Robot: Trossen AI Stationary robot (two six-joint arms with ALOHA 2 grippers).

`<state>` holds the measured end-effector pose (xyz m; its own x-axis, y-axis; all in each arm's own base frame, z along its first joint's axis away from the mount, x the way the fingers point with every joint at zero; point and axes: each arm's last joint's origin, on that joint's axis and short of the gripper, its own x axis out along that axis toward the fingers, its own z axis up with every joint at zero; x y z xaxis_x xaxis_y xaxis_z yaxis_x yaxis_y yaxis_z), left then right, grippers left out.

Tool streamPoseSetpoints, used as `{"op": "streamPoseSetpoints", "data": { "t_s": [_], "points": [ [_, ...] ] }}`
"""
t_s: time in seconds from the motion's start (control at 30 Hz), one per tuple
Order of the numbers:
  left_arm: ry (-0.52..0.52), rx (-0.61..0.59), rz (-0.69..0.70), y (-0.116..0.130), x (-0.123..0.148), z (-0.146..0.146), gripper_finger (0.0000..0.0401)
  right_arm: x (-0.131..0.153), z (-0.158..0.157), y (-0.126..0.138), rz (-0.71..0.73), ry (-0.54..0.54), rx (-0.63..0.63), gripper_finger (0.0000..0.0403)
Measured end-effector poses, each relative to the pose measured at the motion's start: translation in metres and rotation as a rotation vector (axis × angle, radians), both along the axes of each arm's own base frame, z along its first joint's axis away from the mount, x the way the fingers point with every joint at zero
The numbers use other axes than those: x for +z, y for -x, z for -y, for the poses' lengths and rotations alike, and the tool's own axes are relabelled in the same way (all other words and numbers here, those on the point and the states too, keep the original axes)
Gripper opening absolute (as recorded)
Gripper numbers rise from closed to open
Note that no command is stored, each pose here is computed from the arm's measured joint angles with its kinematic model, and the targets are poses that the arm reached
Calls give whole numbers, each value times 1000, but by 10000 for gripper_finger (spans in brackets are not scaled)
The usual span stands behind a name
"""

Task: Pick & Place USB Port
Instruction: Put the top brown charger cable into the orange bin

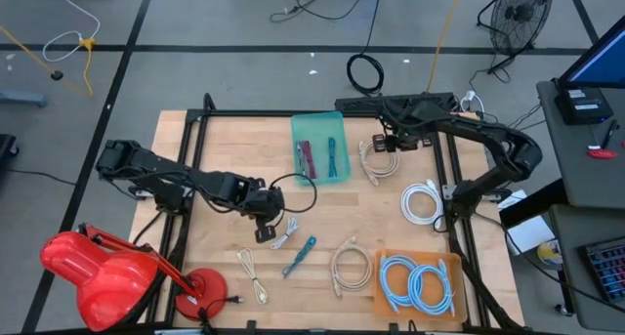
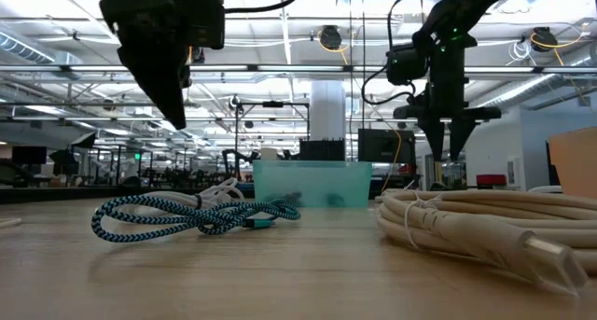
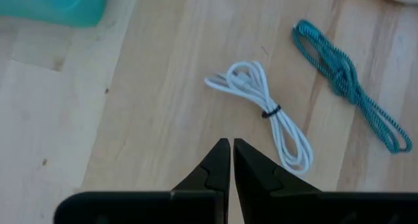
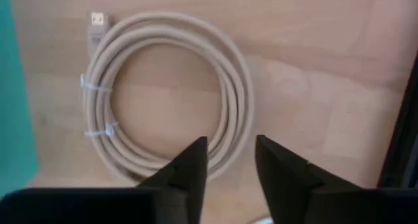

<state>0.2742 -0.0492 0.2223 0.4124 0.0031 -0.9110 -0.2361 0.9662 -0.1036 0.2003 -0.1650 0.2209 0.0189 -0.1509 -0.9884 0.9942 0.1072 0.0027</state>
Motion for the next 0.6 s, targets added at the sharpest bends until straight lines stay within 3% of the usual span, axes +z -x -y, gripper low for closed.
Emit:
{"op": "streamPoseSetpoints", "data": {
  "t_s": [0.33, 0.6],
  "points": [
    [-4, 5, -33, 4, -1, 6, 21, -21, 10, -6, 1, 28, 49, 258],
    [-2, 17, -53, 6, -2, 6, 21, -43, 8, 0, 24, 40, 39, 277]
  ]
}}
